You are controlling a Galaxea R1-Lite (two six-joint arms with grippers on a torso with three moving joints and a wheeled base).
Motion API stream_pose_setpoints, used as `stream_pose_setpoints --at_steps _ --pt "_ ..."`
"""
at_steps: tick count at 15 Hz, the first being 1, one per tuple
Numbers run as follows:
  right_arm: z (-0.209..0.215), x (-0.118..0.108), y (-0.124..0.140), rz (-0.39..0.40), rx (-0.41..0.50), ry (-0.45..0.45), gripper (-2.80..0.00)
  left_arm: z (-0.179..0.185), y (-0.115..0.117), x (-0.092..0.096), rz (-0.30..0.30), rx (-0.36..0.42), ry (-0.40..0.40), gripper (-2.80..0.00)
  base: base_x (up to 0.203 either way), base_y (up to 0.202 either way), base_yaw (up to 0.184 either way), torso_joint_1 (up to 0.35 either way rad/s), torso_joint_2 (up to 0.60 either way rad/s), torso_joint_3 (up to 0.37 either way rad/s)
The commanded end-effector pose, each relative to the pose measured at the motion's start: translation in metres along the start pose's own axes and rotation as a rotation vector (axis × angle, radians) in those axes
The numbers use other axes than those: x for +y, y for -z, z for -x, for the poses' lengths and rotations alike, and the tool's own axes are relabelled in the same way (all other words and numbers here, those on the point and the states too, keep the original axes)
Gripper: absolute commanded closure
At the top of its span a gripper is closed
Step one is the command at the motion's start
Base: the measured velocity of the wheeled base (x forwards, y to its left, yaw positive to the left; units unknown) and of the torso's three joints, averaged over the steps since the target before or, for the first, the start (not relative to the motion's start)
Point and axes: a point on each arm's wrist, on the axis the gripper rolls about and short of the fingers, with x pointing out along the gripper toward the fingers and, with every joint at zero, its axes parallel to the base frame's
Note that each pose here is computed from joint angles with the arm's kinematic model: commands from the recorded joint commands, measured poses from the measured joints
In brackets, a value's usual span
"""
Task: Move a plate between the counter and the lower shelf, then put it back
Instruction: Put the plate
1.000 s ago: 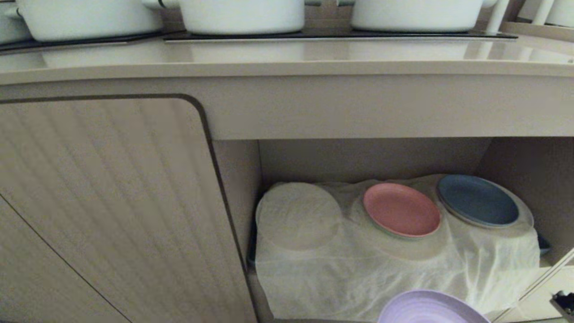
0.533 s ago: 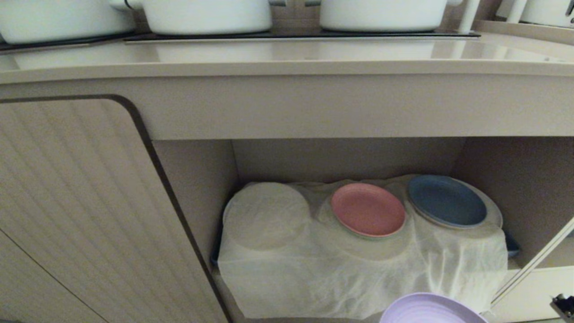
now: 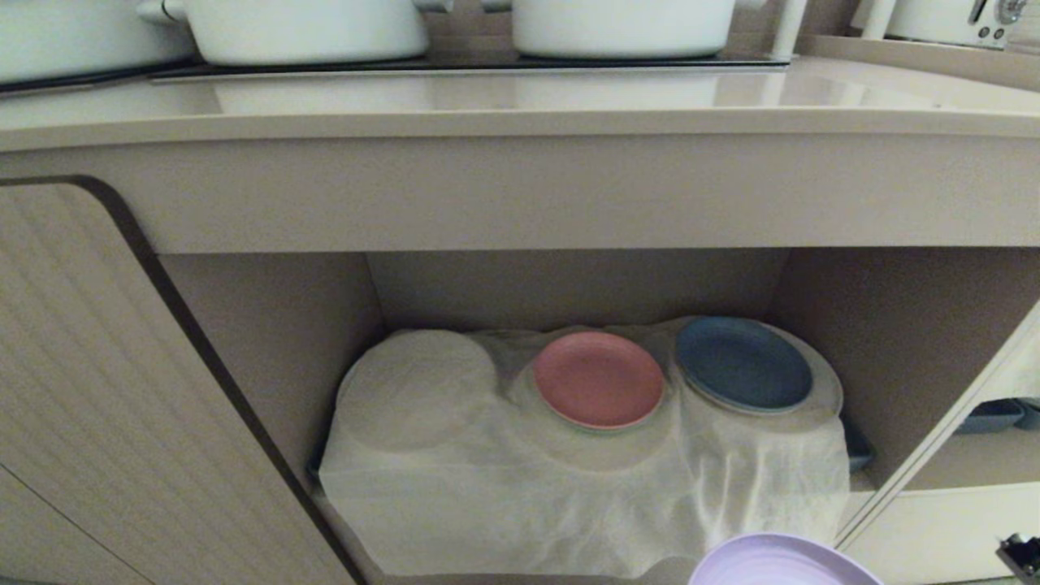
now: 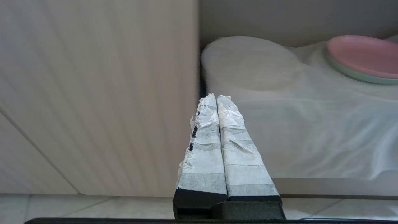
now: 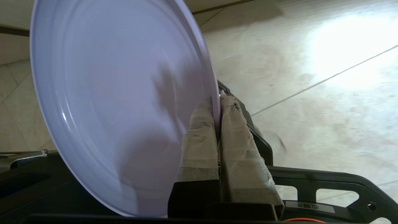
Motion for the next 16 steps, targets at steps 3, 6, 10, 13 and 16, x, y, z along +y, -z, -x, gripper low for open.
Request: stream_pose_setpoints --at_steps 3,6,10,13,16 --pt "0.0000 0.0006 -0.0003 0.000 0.000 -0.004 0.00 -0.0001 0.0000 0.0000 0.003 0.001 0.000 0.00 0.000 -0.170 0.001 -0.001 0.00 0.004" --pt "-0.0003 0.0008 0.0002 0.005 0.004 -0.006 0.00 -0.0001 0.0000 0.0000 0.006 0.001 -0.002 0.00 0.000 -0.027 0.001 0.002 0.00 0.002" --pt "-0.0001 0.0014 -0.0011 0.004 0.000 -0.008 0.00 -0.0001 0.0000 0.0000 0.007 0.001 -0.002 0.00 0.000 0.000 0.000 0.000 0.00 0.000" --pt "-0.0011 0.0020 -0.0024 0.006 -0.020 -0.018 0.00 -0.0001 0.0000 0.0000 0.007 0.001 -0.002 0.00 0.000 0.000 0.000 0.000 0.00 0.000" --pt "-0.0007 0.0018 -0.0016 0.007 -0.025 -0.023 0.00 -0.0001 0.0000 0.0000 0.007 0.001 -0.002 0.00 0.000 0.000 0.000 0.000 0.00 0.000"
